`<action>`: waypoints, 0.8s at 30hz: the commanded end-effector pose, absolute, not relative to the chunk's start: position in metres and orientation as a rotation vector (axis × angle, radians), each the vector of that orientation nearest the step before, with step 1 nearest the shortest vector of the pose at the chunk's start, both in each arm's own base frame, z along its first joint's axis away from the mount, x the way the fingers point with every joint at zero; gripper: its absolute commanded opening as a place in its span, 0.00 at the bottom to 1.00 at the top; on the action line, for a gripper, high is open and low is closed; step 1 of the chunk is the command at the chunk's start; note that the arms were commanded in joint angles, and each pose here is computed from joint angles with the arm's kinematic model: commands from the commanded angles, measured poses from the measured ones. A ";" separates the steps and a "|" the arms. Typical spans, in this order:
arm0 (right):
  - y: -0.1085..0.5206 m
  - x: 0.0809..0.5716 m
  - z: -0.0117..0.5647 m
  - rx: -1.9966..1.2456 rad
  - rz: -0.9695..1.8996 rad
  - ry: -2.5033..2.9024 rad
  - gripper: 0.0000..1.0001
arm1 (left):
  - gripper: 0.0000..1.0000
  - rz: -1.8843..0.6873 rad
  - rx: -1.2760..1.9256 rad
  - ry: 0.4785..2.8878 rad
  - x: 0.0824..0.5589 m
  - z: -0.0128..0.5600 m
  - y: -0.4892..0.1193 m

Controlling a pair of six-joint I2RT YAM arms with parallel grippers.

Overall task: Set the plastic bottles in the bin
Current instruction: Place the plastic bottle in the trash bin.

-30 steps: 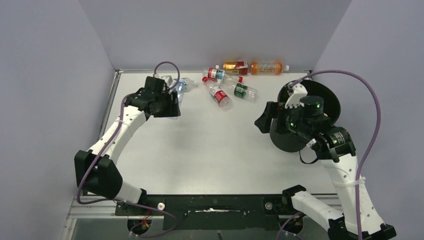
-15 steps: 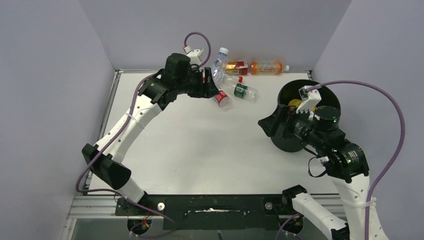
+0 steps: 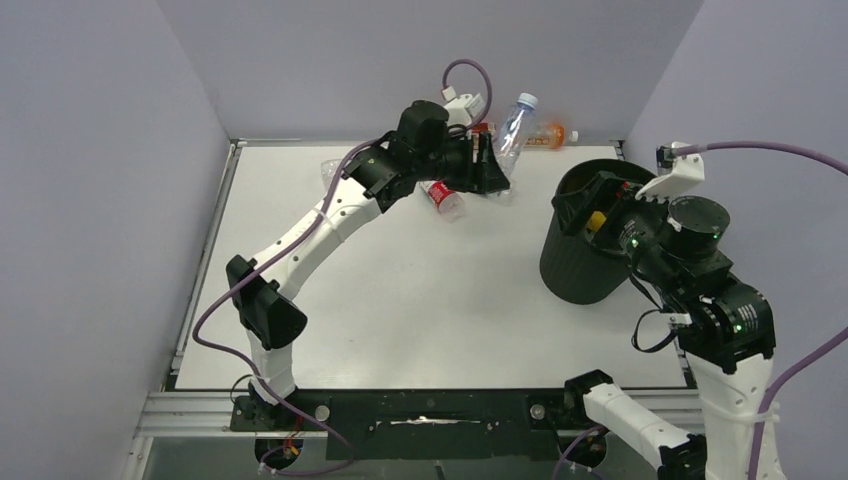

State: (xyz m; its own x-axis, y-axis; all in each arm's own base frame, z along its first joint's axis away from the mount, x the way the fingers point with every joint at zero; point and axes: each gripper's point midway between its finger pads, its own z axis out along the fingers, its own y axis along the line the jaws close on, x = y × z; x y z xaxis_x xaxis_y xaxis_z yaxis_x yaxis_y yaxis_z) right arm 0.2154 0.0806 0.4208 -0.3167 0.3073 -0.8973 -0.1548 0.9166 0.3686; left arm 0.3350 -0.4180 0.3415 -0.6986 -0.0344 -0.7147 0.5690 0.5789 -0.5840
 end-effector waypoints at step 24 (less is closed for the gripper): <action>0.056 0.302 0.438 0.277 0.466 1.711 0.98 | 0.42 -1.414 0.753 1.744 0.227 0.411 -0.488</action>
